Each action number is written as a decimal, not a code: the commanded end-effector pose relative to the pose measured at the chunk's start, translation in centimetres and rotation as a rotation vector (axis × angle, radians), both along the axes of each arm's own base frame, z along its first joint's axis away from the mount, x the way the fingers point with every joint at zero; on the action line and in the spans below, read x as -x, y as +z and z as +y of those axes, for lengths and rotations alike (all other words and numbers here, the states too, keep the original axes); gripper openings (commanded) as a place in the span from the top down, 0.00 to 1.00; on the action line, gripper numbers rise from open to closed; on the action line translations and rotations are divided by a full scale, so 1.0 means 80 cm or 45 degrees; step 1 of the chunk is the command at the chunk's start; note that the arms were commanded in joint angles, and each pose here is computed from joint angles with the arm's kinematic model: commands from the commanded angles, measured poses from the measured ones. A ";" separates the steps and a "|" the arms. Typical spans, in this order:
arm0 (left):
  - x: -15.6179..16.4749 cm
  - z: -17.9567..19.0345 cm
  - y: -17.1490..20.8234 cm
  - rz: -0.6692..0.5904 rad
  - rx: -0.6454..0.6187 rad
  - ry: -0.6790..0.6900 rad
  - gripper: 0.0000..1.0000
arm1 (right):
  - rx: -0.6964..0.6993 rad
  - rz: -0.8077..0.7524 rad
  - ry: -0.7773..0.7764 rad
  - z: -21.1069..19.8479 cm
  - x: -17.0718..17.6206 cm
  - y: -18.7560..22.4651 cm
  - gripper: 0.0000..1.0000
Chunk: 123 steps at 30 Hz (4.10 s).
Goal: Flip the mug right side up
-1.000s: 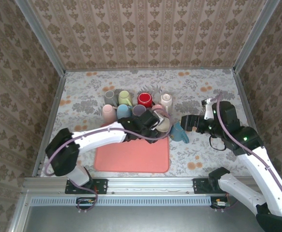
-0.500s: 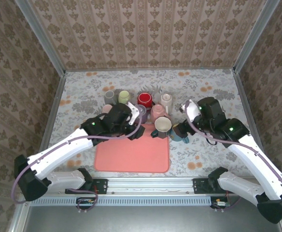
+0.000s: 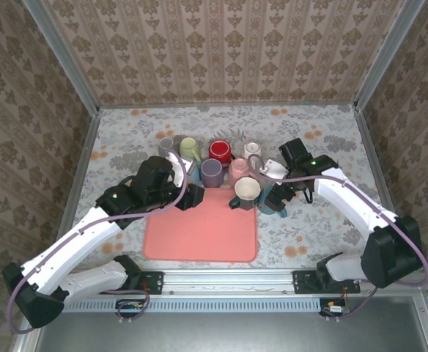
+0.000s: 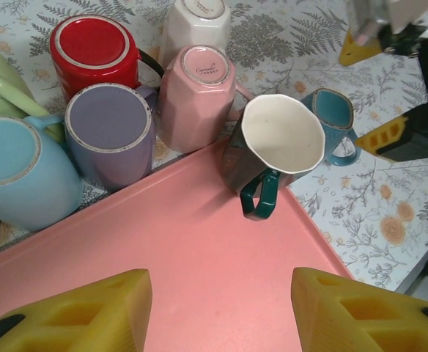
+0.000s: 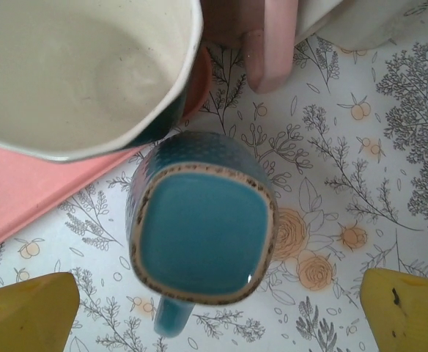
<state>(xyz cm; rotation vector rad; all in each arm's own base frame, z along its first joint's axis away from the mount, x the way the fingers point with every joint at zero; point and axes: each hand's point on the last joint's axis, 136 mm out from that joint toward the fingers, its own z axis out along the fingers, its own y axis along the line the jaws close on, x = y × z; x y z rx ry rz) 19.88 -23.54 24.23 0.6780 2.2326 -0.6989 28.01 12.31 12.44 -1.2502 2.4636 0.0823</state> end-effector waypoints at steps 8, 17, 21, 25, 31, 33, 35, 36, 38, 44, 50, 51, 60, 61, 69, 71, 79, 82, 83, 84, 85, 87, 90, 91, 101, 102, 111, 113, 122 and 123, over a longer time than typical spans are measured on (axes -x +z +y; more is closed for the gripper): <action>0.002 0.002 0.005 0.035 0.074 0.003 0.46 | -0.004 0.142 -0.034 0.003 -0.015 -0.035 0.00; -0.002 0.004 0.004 0.047 0.092 0.019 0.46 | -0.033 0.191 -0.061 0.009 -0.025 -0.062 0.10; -0.004 0.005 0.005 0.045 0.094 0.024 0.46 | -0.029 0.213 -0.065 0.007 -0.021 -0.073 0.19; -0.005 0.006 0.003 0.048 0.092 0.027 0.46 | -0.038 0.205 -0.097 0.002 -0.025 -0.068 0.36; -0.007 0.006 0.006 0.038 0.095 0.029 0.46 | -0.071 0.071 -0.216 -0.015 -0.043 -0.012 0.67; -0.006 0.006 0.006 0.040 0.098 0.026 0.46 | -0.082 0.023 -0.273 -0.023 -0.045 0.007 0.70; -0.006 0.005 0.006 0.041 0.105 0.024 0.46 | -0.069 -0.053 -0.337 -0.034 -0.049 0.029 0.73; -0.007 0.004 0.006 0.044 0.107 0.027 0.46 | -0.072 -0.091 -0.374 -0.038 -0.051 0.042 0.74; -0.007 0.003 0.007 0.046 0.115 0.026 0.45 | -0.120 -0.192 -0.445 -0.043 -0.053 0.079 0.74; -0.003 -0.001 0.020 0.070 0.171 0.024 0.37 | -0.560 -0.414 -0.662 -0.025 -0.048 0.200 0.74; 0.011 -0.017 0.057 0.099 0.368 -0.035 0.27 | -1.208 -0.430 -0.699 0.026 -0.035 0.290 0.74; 0.014 -0.019 0.065 0.101 0.415 -0.050 0.24 | -1.285 -0.411 -0.691 0.034 -0.033 0.299 0.74; 0.047 -0.040 0.127 0.095 0.753 -0.259 0.19 | -1.792 -0.131 -0.568 0.100 -0.020 0.347 0.74; 0.049 -0.042 0.134 0.094 0.785 -0.281 0.18 | -1.843 -0.114 -0.542 0.104 -0.017 0.354 0.74; 0.060 -0.057 0.163 0.149 0.994 -0.439 0.17 | -2.086 -0.011 -0.413 0.122 0.011 0.380 0.73; 0.061 -0.062 0.174 0.167 1.068 -0.479 0.17 | -2.106 -0.015 -0.377 0.125 0.017 0.382 0.73; 0.048 -0.073 0.179 0.203 1.136 -0.488 0.19 | -2.234 0.031 -0.271 0.138 0.033 0.388 0.73; 0.043 -0.077 0.180 0.206 1.148 -0.487 0.20 | -2.241 0.049 -0.240 0.145 0.038 0.387 0.72; 0.040 -0.079 0.181 0.205 1.151 -0.488 0.21 | -2.239 0.057 -0.238 0.147 0.038 0.385 0.72; 0.038 -0.081 0.180 0.211 1.151 -0.489 0.23 | -2.238 0.062 -0.237 0.149 0.039 0.383 0.72; 0.037 -0.083 0.181 0.214 1.152 -0.493 0.25 | -2.240 0.069 -0.233 0.151 0.039 0.382 0.72; 0.033 -0.088 0.182 0.221 1.155 -0.500 0.29 | -2.244 0.079 -0.225 0.155 0.040 0.379 0.72; 0.027 -0.093 0.184 0.232 1.173 -0.503 0.38 | -2.251 0.087 -0.194 0.161 0.045 0.378 0.72; 0.025 -0.093 0.186 0.232 1.180 -0.501 0.40 | -2.248 0.088 -0.190 0.163 0.046 0.376 0.72; 0.027 -0.094 0.188 0.234 1.186 -0.524 0.77 | -2.179 0.067 -0.229 0.169 0.043 0.348 0.65; 0.028 -0.094 0.188 0.234 1.184 -0.525 0.83 | -2.167 0.064 -0.236 0.169 0.042 0.346 0.60; 0.035 -0.080 0.180 0.162 1.047 -0.481 1.00 | -2.090 -0.034 -0.305 0.160 0.037 0.335 0.07; 0.037 -0.071 0.177 0.107 0.973 -0.454 1.00 | -2.052 -0.086 -0.323 0.153 0.038 0.332 0.00; 0.032 -0.004 0.090 -0.052 0.365 -0.169 1.00 | -1.743 -0.329 -0.409 0.110 0.049 0.304 0.00; 0.030 0.004 0.074 -0.060 0.277 -0.136 1.00 | -1.704 -0.357 -0.415 0.105 0.050 0.301 0.00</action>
